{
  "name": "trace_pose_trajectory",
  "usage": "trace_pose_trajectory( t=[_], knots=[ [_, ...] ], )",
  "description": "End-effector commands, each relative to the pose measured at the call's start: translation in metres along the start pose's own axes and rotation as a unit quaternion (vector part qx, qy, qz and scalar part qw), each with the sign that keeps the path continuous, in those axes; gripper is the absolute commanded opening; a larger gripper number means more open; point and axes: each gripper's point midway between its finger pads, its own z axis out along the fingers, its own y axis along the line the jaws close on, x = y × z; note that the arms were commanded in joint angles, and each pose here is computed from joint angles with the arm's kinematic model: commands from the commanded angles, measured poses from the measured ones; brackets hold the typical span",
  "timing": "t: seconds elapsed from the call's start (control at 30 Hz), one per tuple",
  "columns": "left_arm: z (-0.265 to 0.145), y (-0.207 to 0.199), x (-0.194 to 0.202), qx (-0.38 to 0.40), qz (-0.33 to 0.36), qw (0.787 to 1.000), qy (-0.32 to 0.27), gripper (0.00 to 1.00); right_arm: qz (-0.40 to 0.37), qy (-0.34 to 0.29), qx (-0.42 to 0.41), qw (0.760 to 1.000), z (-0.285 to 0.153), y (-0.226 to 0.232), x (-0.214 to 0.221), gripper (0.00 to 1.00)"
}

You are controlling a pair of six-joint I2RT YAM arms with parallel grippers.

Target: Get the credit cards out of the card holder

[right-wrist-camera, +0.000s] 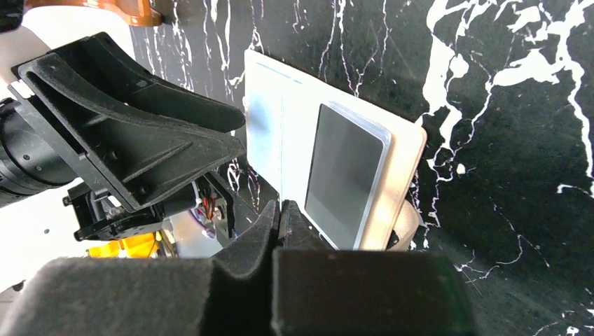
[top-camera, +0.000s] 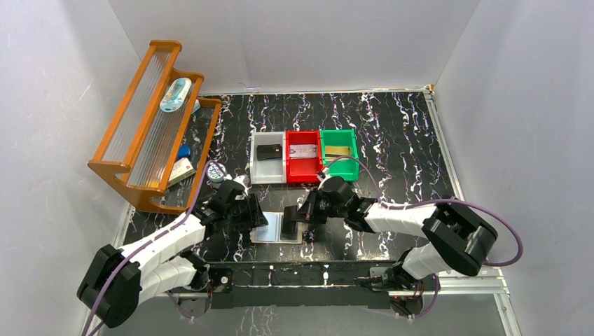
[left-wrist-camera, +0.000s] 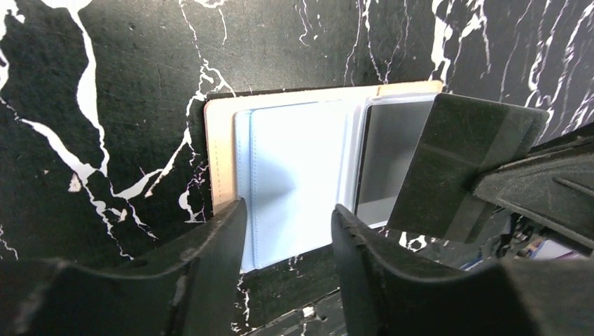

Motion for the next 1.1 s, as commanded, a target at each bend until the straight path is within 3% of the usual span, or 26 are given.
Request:
trace_pose_trajectory(
  t=[0.0,0.2,0.4,0.63,0.8,1.07],
  knots=[
    [-0.011,-0.007,-0.014,0.004,-0.004,0.999,-0.032,0.53,-0.028,-0.033,-0.018,0.999,-0.008,0.015,-0.015,0.0],
    [-0.027,-0.029,-0.035,0.038,0.004,0.997,-0.071,0.81,-0.041,-0.059,-0.051,0.996,-0.017,0.033,-0.024,0.0],
    [-0.04,-0.039,-0.055,0.08,-0.001,0.993,-0.091,0.98,-0.058,-0.075,-0.09,0.991,-0.025,0.053,-0.03,0.0],
    [-0.054,-0.061,-0.068,0.19,-0.031,0.976,-0.102,0.98,-0.067,-0.088,-0.124,0.986,-0.032,0.068,-0.034,0.0],
    [-0.063,-0.084,-0.06,0.278,-0.008,0.956,-0.098,0.98,-0.069,-0.091,-0.147,0.982,-0.037,0.077,-0.034,0.0],
    [-0.069,-0.103,-0.044,0.342,0.002,0.939,-0.032,0.8,-0.087,-0.092,-0.206,0.97,-0.05,0.094,-0.037,0.0]
  ],
)
